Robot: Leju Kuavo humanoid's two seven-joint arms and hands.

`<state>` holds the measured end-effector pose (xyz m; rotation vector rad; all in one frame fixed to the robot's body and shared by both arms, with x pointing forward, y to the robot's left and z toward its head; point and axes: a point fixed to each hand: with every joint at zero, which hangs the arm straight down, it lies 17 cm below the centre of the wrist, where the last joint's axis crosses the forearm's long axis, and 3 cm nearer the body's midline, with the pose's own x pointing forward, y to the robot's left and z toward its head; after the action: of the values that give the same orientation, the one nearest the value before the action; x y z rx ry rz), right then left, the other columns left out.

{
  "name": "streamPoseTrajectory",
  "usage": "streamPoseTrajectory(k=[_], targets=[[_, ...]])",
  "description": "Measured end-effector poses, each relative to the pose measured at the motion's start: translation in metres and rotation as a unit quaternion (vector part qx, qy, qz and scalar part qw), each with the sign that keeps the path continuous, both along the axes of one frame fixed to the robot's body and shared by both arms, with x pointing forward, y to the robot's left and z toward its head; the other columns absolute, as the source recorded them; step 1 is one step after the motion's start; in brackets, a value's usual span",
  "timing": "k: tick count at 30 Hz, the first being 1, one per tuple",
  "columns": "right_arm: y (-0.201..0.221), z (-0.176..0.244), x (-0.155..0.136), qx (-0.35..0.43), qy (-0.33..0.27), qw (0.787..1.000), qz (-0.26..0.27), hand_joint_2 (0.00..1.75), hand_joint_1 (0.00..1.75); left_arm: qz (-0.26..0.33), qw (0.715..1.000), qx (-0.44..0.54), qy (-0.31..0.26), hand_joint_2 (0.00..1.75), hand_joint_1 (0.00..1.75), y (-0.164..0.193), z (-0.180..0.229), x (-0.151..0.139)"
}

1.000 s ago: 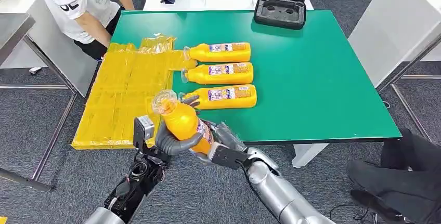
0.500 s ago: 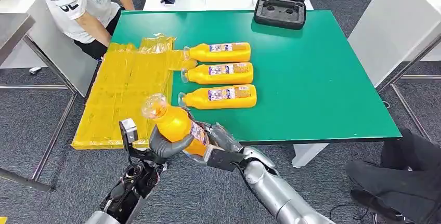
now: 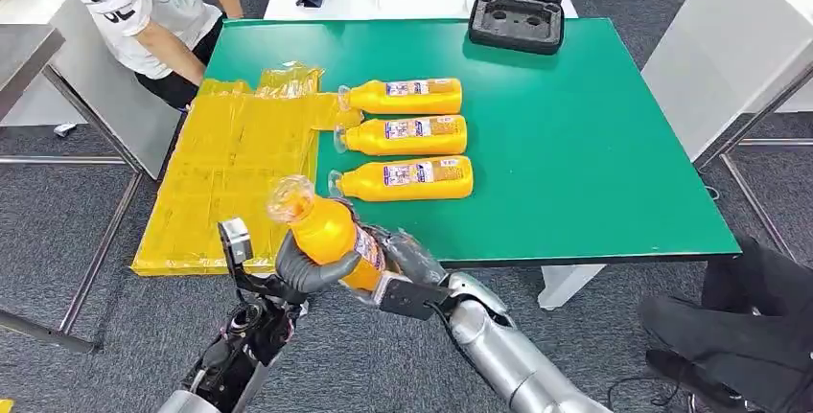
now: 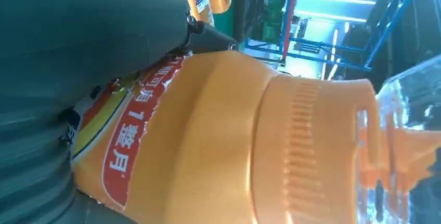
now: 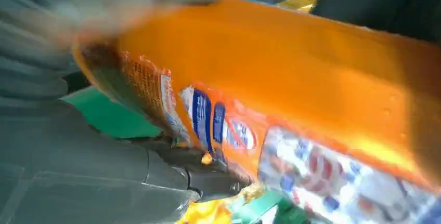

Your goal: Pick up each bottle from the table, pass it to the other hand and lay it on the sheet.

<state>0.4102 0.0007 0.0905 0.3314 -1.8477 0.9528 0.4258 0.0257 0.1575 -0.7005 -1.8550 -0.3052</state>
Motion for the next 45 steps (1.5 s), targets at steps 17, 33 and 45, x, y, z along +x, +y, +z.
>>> streamPoseTrajectory(k=[17, 33, 45], targets=[[-0.019, 0.01, -0.003, 0.029, -0.004, 0.999, -0.034, 0.0, 0.0, 0.05, 0.998, 0.031, -0.008, 1.75, 1.75, 0.002, -0.001, 0.011], [-0.034, 0.025, -0.005, 0.061, -0.013, 0.997, -0.049, 0.0, 0.0, 0.212, 0.965, 0.125, -0.091, 1.75, 1.75, 0.059, 0.017, 0.049], [-0.058, 0.059, -0.003, 0.118, -0.029, 0.991, -0.062, 0.0, 0.0, 0.357, 0.885, 0.235, -0.187, 1.75, 1.75, 0.163, 0.079, 0.108]])
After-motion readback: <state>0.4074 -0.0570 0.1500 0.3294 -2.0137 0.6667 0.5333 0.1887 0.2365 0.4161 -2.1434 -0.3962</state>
